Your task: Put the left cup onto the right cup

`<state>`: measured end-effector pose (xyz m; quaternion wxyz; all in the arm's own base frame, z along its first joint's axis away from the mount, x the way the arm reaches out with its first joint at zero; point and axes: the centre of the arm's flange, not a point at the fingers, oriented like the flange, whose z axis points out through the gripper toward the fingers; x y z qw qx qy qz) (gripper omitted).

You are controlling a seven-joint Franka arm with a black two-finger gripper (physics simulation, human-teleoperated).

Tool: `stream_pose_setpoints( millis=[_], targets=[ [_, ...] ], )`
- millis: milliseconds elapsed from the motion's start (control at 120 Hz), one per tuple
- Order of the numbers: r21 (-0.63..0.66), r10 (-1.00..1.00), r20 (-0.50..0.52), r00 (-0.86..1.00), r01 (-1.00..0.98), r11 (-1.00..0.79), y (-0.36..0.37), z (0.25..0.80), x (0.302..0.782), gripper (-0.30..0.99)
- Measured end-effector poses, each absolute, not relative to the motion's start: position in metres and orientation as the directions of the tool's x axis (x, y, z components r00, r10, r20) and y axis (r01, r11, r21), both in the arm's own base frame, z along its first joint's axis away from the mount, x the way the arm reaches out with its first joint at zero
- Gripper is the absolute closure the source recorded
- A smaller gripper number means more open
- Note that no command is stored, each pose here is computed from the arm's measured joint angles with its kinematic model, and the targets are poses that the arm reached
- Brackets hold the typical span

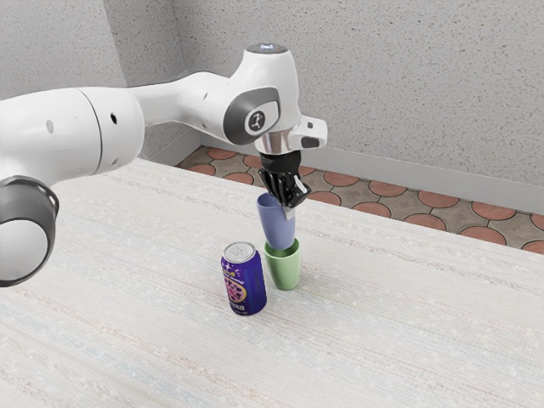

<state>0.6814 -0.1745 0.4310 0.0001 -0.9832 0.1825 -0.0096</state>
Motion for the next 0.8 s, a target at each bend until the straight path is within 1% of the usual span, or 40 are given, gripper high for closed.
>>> stream_pose_setpoints(
  millis=[217, 558, 642, 800],
  targets=[
    [-0.002, -0.358, 0.011, 0.934, -0.358, -0.934, -0.175, 0.422, 0.683, 0.79],
    [-0.005, -0.359, 0.020, 0.933, -0.359, -0.933, -0.176, 0.422, 0.685, 0.78],
    [-0.004, -0.360, 0.020, 0.933, -0.360, -0.933, -0.176, 0.421, 0.685, 0.74],
    [-0.002, -0.362, 0.021, 0.932, -0.362, -0.932, -0.177, 0.420, 0.685, 0.62]
  ],
)
